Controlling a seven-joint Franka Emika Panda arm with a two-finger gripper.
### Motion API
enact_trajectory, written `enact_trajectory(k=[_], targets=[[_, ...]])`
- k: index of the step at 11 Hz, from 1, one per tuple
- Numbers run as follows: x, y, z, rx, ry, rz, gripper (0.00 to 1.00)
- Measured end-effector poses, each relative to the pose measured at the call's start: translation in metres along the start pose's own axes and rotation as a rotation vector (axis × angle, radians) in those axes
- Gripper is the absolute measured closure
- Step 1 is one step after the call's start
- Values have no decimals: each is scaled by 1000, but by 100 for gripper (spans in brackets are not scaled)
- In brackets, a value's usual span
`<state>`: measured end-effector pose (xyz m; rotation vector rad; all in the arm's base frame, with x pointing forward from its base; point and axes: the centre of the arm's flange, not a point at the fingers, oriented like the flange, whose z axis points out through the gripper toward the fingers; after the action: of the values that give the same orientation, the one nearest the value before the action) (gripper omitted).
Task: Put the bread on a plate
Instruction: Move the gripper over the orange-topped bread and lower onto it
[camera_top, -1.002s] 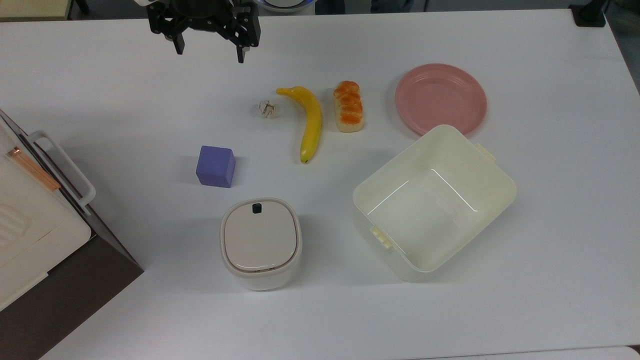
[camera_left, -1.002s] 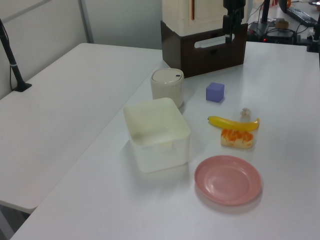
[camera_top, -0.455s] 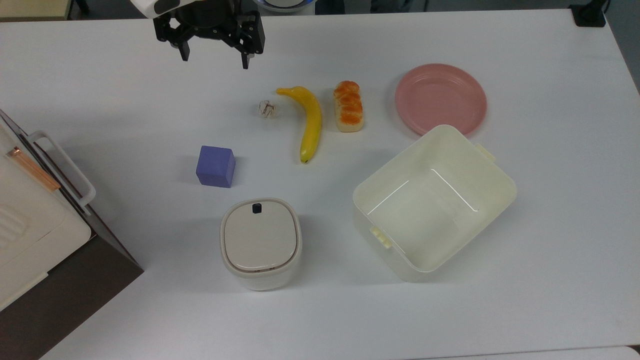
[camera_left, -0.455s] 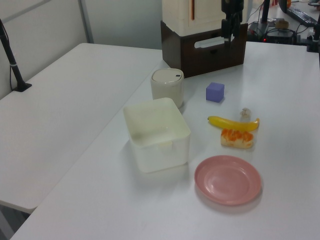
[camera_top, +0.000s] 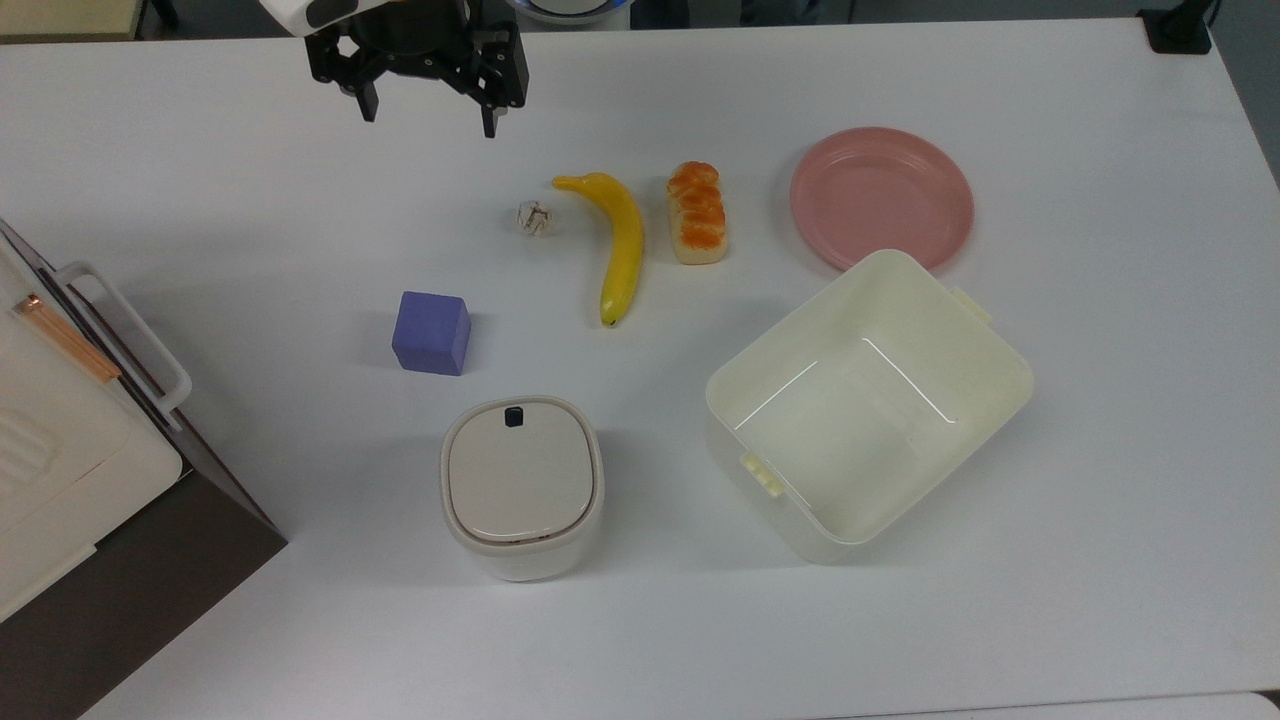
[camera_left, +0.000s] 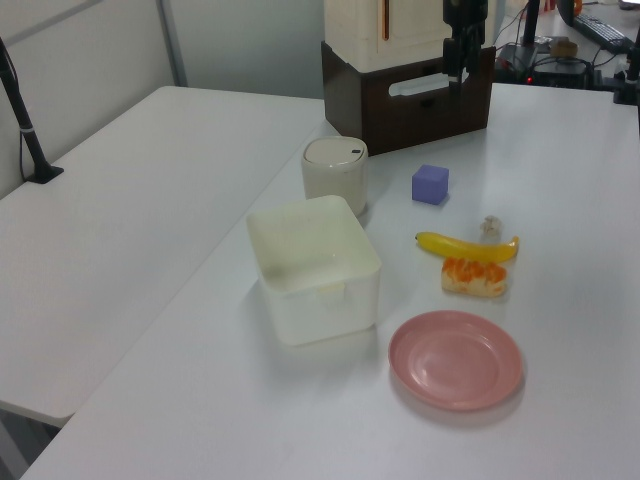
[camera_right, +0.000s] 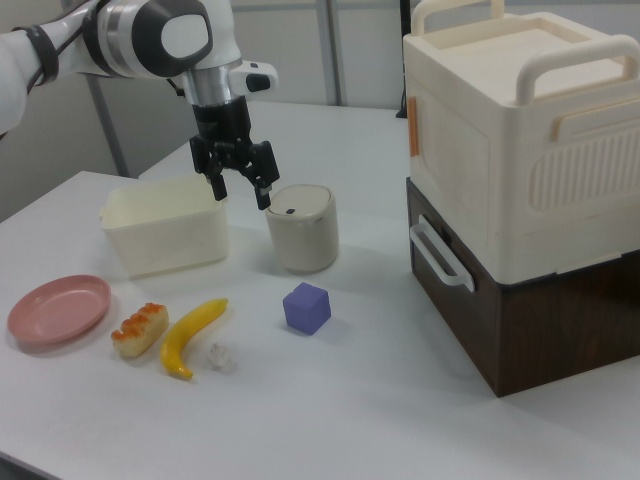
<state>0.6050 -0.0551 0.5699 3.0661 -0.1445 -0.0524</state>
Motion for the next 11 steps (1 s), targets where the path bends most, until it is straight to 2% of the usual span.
enact_trajectory(k=[4,6,8,11], targets=[[-2,-8,12,3,-26,-25,0],[-7,-28,20,39,-47,-48,0],[-19,-59,28,79,-76,-87,0],[-39,-132,63,80,-79,-98,0]])
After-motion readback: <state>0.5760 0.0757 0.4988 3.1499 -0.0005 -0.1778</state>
